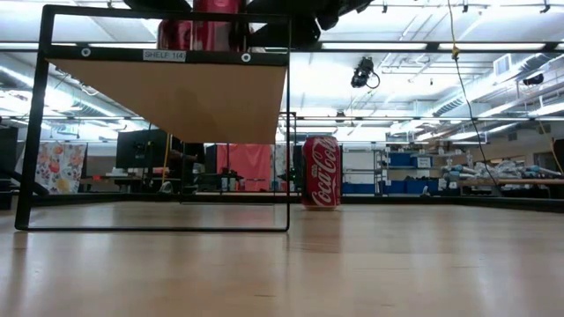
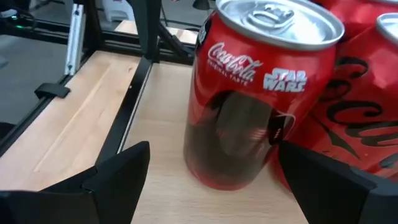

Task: Place canned beverage on shelf
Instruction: Put the red-white soda can on the shelf

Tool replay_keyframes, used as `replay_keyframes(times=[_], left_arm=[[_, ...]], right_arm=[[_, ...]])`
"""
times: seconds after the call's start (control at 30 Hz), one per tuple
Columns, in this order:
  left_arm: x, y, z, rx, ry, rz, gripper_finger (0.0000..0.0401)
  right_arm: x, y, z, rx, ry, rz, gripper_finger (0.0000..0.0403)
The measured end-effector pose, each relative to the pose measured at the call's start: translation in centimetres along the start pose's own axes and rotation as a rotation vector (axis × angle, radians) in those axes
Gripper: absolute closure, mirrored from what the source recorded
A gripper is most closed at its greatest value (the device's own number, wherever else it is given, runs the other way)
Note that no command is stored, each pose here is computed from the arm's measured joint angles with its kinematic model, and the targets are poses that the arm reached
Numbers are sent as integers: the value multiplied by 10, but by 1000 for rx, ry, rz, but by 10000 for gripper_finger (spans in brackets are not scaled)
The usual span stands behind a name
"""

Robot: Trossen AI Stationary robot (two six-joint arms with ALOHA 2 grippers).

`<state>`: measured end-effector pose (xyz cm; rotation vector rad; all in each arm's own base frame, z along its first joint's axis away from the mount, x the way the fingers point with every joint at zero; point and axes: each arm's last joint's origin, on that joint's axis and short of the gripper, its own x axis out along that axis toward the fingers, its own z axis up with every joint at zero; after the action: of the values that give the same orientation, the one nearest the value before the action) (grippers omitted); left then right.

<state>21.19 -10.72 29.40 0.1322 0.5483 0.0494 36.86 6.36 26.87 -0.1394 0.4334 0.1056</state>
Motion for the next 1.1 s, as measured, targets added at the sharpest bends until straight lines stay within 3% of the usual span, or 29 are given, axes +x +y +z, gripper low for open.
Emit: replay_keyframes(times=[0.5,0.87,1.1], left_arm=[[-29,1,0,16,157,-2,168],[-33,0,-2,8,198,-20,168],[-33,0,-2,2,196,-21,168]], right_arm=[[-1,7,1,29,-11,18,37],[-1,6,11,37,-118,36,37],[25,10,-5,21,-80,28,37]])
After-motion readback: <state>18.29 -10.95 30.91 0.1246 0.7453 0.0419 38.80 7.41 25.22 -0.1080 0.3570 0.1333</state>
